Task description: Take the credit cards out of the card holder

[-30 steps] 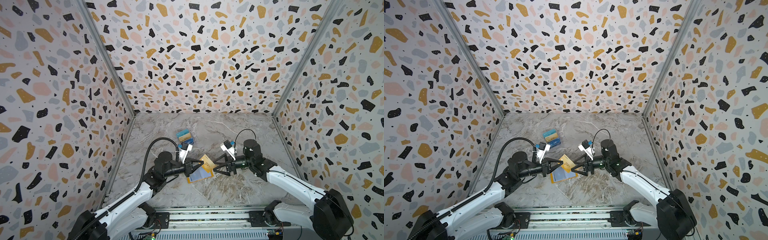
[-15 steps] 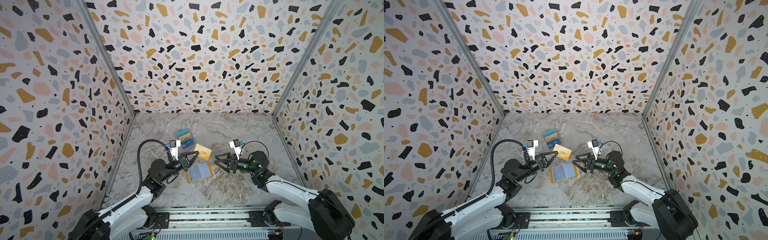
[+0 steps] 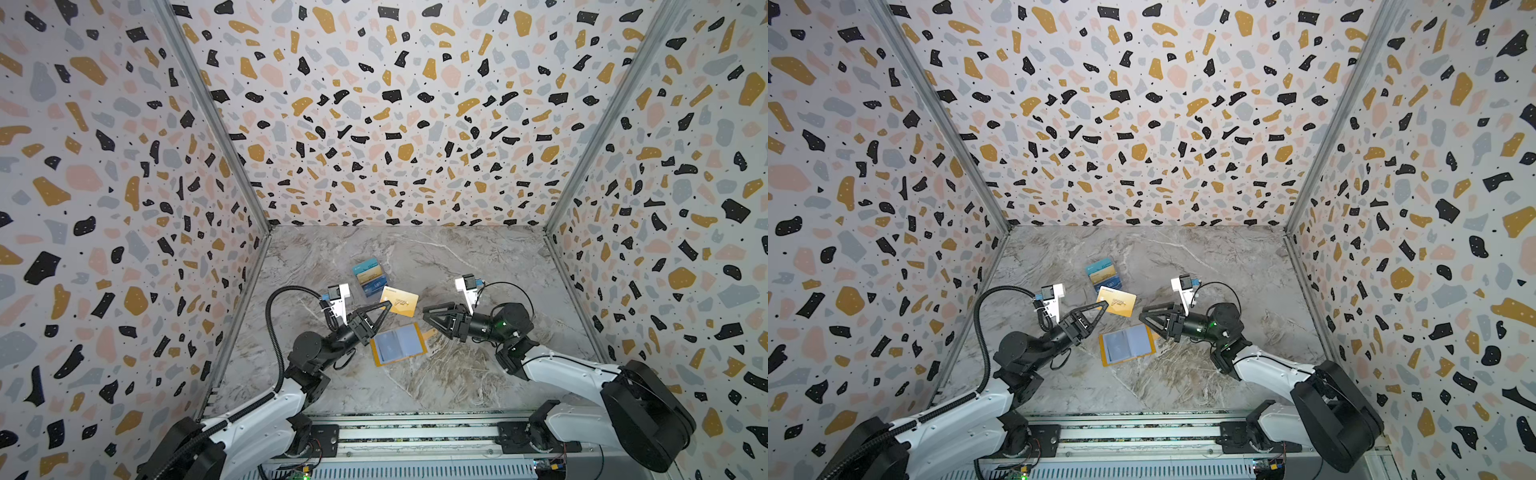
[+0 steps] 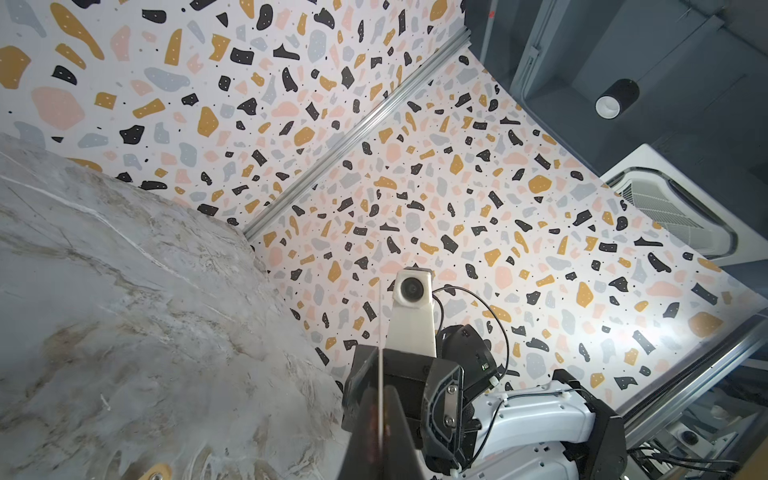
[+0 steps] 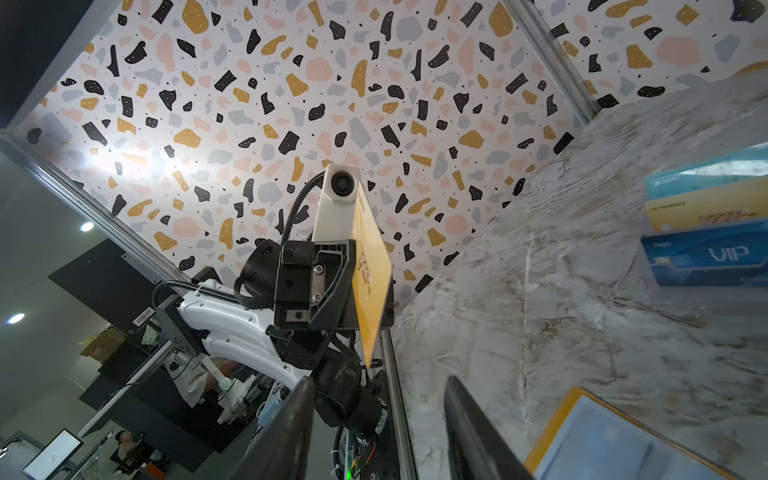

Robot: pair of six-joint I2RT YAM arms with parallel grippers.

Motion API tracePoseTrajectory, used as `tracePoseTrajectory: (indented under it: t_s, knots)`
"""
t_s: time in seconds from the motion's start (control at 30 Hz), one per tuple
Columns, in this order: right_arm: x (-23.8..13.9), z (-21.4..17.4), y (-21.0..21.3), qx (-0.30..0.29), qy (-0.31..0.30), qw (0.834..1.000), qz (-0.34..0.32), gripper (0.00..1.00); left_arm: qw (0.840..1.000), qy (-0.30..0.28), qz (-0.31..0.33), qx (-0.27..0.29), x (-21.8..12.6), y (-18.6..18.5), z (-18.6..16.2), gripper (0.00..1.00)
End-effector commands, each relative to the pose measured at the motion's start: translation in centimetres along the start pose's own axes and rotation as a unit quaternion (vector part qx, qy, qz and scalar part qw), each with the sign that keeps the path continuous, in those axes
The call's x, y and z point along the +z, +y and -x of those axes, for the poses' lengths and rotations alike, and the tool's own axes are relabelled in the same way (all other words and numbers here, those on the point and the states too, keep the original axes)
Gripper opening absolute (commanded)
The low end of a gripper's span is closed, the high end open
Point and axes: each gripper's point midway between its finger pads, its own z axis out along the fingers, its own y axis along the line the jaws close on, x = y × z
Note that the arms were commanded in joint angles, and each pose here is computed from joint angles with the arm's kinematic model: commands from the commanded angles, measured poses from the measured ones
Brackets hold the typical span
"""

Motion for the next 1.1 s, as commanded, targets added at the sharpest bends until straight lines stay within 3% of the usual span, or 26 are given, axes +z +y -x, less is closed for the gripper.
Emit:
tracePoseTrajectory:
  t_s: [0.0, 1.07]
  knots:
    - [1.0, 2.0, 2.7, -0.034, -0.019, 0.998, 0.042, 0.49, 0.999, -0.029, -0.035, 0.014, -0.4, -1.8, 1.3, 0.00]
    - [3.9, 2.6, 4.3, -0.034, -0.018, 0.995, 0.087, 0.16, 0.998, -0.038, -0.058, 0.004, -1.0, -2.6, 1.3, 0.00]
